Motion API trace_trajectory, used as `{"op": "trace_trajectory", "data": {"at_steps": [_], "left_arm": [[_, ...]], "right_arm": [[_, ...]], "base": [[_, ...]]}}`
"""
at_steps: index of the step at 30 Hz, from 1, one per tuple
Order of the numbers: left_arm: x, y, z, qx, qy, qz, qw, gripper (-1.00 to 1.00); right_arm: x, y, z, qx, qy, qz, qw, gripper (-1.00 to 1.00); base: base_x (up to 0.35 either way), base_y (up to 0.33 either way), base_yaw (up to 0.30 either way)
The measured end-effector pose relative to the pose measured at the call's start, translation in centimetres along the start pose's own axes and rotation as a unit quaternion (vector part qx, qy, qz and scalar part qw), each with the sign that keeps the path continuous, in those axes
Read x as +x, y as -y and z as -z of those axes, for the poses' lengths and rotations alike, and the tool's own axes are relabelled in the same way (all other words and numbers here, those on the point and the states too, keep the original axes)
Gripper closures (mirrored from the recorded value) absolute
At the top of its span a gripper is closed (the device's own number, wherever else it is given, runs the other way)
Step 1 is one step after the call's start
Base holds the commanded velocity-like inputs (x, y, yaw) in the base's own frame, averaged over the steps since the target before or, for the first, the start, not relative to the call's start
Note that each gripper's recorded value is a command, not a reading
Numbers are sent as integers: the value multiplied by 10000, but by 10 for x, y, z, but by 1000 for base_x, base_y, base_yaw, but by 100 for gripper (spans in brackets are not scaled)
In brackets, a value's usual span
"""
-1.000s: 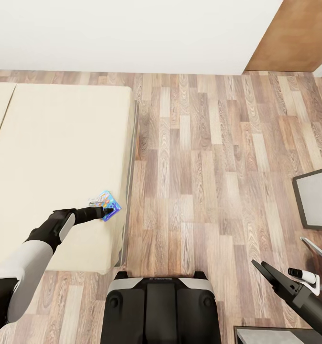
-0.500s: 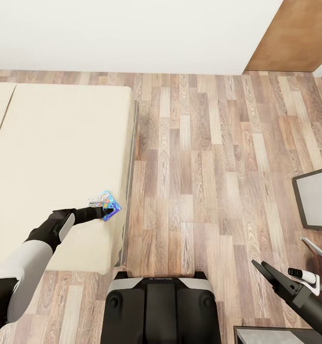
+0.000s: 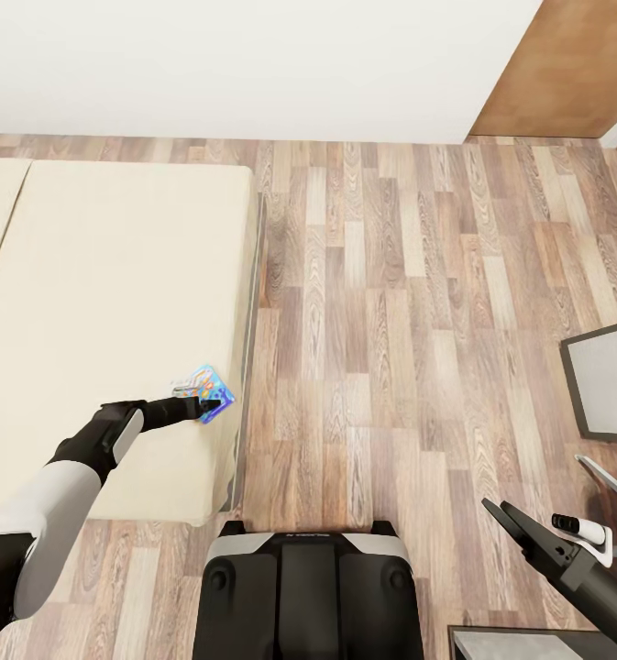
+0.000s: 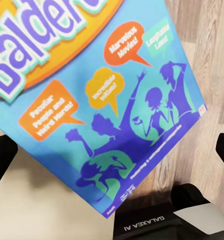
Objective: Put all the toys in the child's room - the three board games (two on the bed and one on the table), the two jigsaw puzzles on the table, and the tennis ball on the table - inside the toy box on the table in the child's room.
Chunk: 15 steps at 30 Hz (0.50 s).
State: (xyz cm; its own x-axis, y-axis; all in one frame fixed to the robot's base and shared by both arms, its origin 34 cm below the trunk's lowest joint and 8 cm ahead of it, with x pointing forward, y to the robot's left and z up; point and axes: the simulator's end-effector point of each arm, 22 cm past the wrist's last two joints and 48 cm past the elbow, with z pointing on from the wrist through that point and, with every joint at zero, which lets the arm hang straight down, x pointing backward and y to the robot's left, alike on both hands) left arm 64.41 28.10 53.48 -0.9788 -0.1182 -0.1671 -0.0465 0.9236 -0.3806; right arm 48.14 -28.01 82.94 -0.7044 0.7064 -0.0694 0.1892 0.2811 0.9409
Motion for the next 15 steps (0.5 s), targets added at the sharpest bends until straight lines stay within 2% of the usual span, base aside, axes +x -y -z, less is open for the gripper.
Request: {"op": "trace_trajectory", "data": {"at_steps": [15], "left_arm": [[0, 0, 0, -10, -8, -4, 10000, -100]], "right_arm": [[0, 0, 0, 0, 0, -2, 10000, -100]], "base": [[0, 0, 0]]}}
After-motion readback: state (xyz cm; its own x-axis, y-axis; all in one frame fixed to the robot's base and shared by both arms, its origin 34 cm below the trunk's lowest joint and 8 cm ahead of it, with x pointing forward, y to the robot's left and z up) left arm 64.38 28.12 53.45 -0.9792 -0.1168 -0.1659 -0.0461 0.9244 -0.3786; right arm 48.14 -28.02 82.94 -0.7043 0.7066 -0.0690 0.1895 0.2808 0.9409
